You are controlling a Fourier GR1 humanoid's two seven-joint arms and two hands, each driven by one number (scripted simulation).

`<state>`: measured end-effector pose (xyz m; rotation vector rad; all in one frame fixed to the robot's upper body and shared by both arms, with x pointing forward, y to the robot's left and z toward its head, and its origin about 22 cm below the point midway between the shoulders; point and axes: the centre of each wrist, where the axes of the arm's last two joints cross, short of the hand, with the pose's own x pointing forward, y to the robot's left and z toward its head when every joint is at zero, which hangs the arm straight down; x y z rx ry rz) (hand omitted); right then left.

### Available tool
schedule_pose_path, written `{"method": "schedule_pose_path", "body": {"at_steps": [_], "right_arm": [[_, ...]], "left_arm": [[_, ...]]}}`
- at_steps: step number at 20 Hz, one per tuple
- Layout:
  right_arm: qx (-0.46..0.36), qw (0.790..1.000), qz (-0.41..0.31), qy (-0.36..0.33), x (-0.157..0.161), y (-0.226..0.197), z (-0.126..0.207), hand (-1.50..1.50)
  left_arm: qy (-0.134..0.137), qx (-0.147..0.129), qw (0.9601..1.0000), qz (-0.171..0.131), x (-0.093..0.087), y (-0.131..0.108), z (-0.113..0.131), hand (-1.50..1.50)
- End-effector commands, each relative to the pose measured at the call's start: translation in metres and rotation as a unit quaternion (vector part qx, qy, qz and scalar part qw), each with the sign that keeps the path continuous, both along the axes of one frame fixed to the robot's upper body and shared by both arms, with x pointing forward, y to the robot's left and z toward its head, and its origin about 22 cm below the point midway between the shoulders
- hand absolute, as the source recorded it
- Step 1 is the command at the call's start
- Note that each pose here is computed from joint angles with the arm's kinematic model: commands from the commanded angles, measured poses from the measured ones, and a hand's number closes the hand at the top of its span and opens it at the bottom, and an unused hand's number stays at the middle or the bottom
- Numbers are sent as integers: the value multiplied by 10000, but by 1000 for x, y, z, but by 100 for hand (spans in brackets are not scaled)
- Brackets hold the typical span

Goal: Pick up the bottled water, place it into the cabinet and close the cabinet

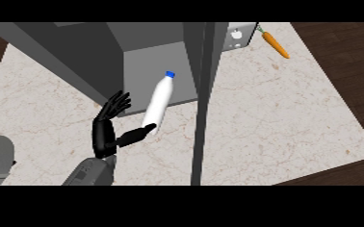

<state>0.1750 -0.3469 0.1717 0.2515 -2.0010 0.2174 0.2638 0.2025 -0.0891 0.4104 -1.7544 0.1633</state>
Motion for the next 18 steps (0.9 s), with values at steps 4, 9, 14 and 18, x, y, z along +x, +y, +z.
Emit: {"method": "schedule_pose_path", "body": {"at_steps": [4,9,14,18], "right_arm": [[-34,10000,-21,45,0,0,2,-150],[-146,9998,-101,13,-2,-8,5,-150],[-215,9996,-156,-95,-6,-4,10,-150],[-341,9992,-187,47,-14,-10,7,-150]], "left_arm": [[-797,-397,9901,-1084,88,-63,90,150],[-796,-711,9868,-1221,87,-82,96,150],[-692,-884,9825,-1485,86,-91,91,150],[-729,-1113,9752,-1770,83,-94,90,150]]}}
